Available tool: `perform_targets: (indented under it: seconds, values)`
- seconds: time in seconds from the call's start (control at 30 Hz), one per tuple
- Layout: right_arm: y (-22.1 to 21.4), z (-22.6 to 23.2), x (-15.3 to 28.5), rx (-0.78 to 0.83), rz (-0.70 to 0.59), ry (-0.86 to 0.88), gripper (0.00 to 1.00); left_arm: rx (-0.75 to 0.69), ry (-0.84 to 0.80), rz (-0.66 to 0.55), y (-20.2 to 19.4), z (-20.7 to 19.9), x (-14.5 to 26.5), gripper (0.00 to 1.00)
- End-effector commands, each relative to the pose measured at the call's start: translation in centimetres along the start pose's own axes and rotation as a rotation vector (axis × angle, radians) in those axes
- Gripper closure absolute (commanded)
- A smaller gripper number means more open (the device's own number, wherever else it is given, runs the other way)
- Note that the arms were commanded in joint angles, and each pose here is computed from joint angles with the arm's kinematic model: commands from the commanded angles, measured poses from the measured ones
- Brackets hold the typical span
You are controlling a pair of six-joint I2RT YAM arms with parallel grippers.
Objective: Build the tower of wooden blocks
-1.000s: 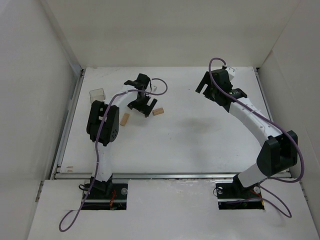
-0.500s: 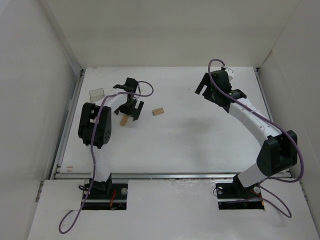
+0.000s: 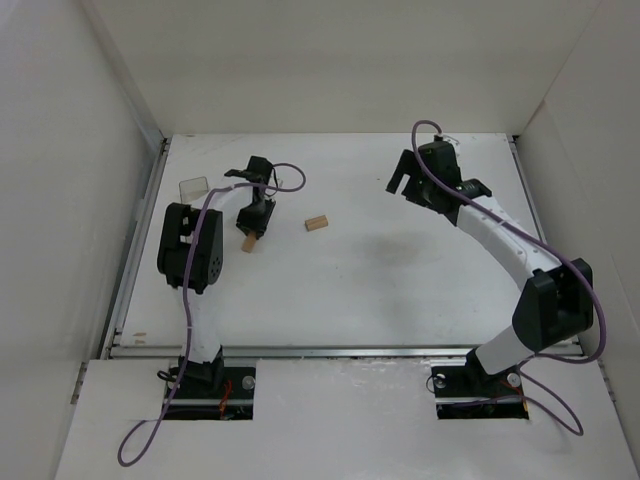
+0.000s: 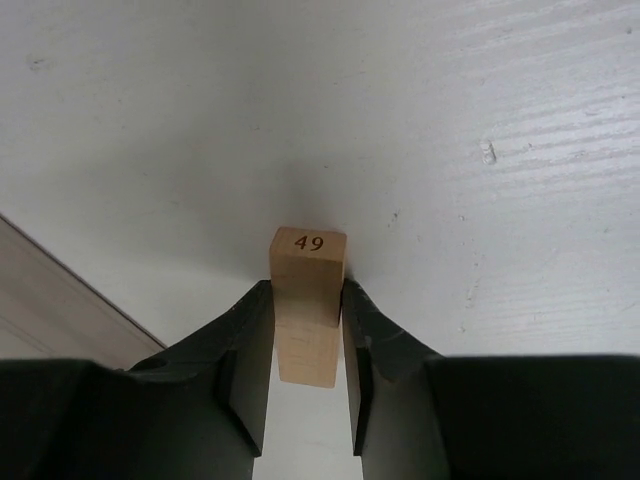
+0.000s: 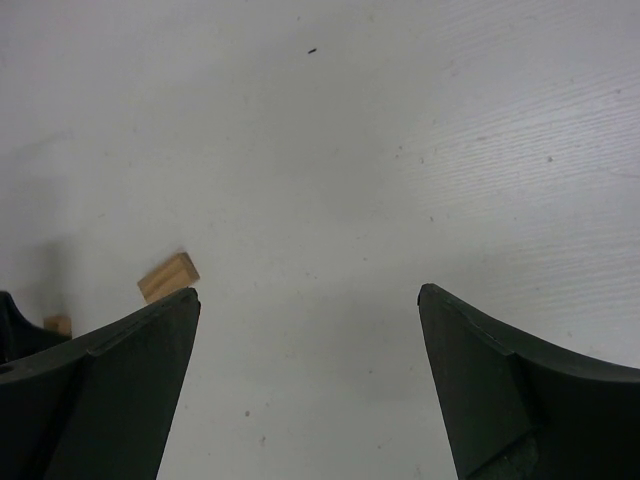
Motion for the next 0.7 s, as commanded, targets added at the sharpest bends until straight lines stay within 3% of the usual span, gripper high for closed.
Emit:
perform_targets:
  seconds: [0.0,0.13,0.2,0.33,0.53,0.67]
  values:
    - [1.1,1.4,-0.6,0.078,0.004,0.143,0.04,-0.034,-0.130,0.033,0.0,-1.0,0.3,1.00]
    - [1.5,2.7,-0.2,0.165,0.033,0.300,0.04,-0.088,-0.186,-0.176,3.2,-1.3,5.6,1.00]
    - [2.2,3.2,0.4,0.179,0.017,0.393,0.05,-0.166,-0.234,-0.349,4.9,-2.6,9.5,1.00]
    - [3.3,4.6,1.8,0.190,-0.001,0.541,0.09,-0.419,-0.384,-0.550,6.2,-5.5,14.0,1.00]
    - [4.2,5.6,3.4,0.196,-0.025,0.661,0.20,-0.814,-0.569,-0.679,6.1,-9.9,15.4,1.00]
    - [3.6,5.7,4.3,0.183,-0.028,0.698,0.27,-0.889,-0.627,-0.733,6.2,-12.7,15.9,1.00]
Point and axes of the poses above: each gripper's point midway between its finger pads, its own x axis back along the fingers, its own z axis along the line the jaws close on, y = z × x, the point moved 10 cm from there along x, back along the fingers, and after that the axes turned 4 degrees about x, right-handed, at the moved point
